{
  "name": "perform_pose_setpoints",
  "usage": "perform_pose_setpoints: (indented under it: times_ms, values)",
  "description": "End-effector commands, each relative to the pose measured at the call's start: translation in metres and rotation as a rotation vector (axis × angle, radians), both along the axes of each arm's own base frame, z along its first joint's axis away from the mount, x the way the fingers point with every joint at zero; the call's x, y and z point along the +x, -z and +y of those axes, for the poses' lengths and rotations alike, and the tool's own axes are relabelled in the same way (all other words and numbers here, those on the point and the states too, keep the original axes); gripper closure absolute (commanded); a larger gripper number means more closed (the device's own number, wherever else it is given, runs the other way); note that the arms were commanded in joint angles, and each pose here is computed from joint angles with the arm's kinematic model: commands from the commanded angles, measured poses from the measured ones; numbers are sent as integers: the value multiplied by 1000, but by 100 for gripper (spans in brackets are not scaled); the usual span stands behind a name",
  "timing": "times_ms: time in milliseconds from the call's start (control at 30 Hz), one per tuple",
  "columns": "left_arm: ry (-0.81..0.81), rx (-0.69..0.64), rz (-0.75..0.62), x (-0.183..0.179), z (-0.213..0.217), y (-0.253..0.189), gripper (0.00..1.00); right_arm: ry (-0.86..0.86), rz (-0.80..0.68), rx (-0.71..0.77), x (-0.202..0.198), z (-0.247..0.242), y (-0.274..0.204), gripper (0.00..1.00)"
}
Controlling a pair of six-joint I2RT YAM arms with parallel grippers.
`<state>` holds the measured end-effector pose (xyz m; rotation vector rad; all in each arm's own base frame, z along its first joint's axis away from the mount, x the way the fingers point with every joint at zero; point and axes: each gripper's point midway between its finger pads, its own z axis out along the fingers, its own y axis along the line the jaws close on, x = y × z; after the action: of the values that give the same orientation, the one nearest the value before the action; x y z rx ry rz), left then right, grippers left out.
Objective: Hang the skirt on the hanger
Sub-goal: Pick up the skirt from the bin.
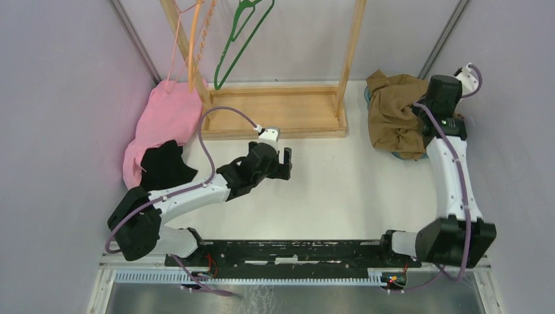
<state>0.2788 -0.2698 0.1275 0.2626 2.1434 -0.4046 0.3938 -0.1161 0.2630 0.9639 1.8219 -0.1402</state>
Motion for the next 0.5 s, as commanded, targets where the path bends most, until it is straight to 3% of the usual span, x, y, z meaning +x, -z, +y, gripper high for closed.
perform_pose_setpoints:
  times_ms: [0, 233, 467]
  values:
    - [-16, -37, -68, 3, 1, -33, 5, -192, -233, -106, -44, 52, -118, 99]
    - [-31, -48, -81, -7, 11, -51, 5, -647, -380, -35, -122, 146, -187, 99]
    - [-16, -82, -81, -22, 21, -72, 5, -1200, -484, 206, -185, 242, -203, 99]
